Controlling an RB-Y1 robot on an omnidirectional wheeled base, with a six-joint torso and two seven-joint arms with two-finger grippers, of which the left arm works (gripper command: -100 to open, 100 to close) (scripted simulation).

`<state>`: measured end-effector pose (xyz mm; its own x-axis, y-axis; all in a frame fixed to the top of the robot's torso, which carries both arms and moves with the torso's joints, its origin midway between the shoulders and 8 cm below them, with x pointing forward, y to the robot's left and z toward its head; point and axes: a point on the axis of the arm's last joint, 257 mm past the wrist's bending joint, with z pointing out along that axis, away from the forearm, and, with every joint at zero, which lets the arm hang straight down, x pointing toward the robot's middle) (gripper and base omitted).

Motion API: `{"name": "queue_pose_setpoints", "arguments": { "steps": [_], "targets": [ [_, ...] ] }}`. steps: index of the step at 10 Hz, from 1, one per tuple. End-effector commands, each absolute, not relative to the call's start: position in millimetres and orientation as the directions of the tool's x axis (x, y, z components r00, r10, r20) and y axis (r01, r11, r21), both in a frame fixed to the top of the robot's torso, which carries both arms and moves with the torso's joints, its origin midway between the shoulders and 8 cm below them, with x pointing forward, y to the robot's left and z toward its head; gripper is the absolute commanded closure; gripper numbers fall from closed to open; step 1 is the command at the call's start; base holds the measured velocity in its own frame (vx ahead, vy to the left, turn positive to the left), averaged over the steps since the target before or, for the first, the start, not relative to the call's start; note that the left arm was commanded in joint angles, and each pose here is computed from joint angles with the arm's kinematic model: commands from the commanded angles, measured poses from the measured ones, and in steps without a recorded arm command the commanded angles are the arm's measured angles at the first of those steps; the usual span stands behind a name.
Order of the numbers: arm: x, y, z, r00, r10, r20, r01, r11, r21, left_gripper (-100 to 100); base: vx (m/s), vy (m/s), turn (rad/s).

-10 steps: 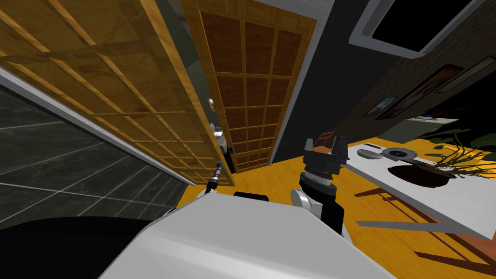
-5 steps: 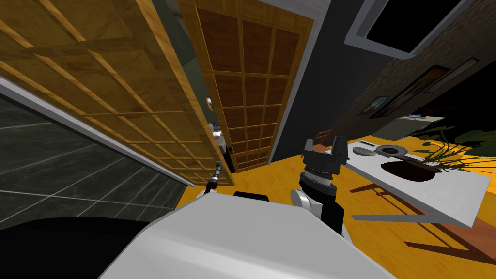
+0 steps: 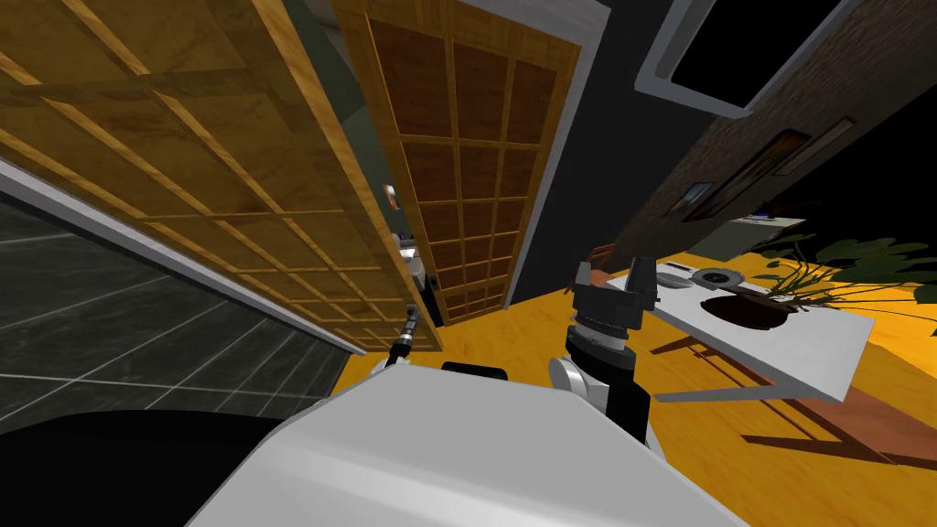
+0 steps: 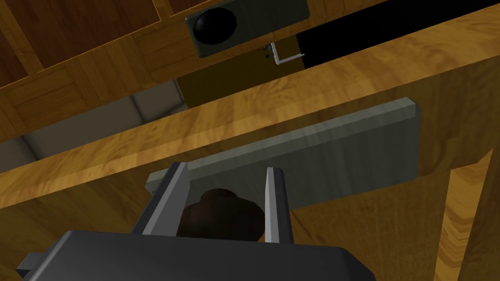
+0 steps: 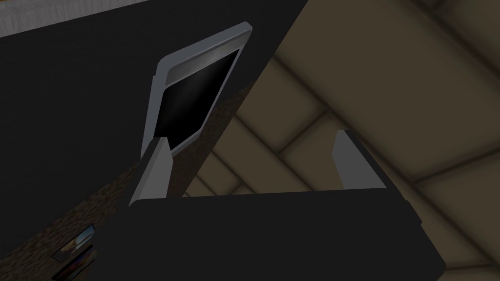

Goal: Pull the door open

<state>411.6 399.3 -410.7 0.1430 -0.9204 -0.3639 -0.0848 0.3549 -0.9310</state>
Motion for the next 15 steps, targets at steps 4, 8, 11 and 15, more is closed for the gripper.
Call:
{"name": "queue_pose_setpoints", "arguments": {
  "steps": [4, 8, 11, 15],
  "targets": [
    [411.6, 420.7, -402.8, 0.190, -0.948, -0.254, -0.060, 0.247, -0.967, 100, -0.026, 0.010, -0.049],
    [411.5, 422.6, -401.9, 0.204, -0.964, -0.170, -0.042, 0.165, -0.985, 100, -0.029, 0.016, -0.053],
    [411.4, 423.5, -401.5, 0.211, -0.972, -0.107, -0.028, 0.103, -0.994, 100, -0.029, 0.014, -0.046],
    [408.4, 426.4, -405.1, 0.225, -0.974, -0.011, -0.017, 0.007, -1.000, 100, -0.029, 0.012, -0.057]
  ]
}}
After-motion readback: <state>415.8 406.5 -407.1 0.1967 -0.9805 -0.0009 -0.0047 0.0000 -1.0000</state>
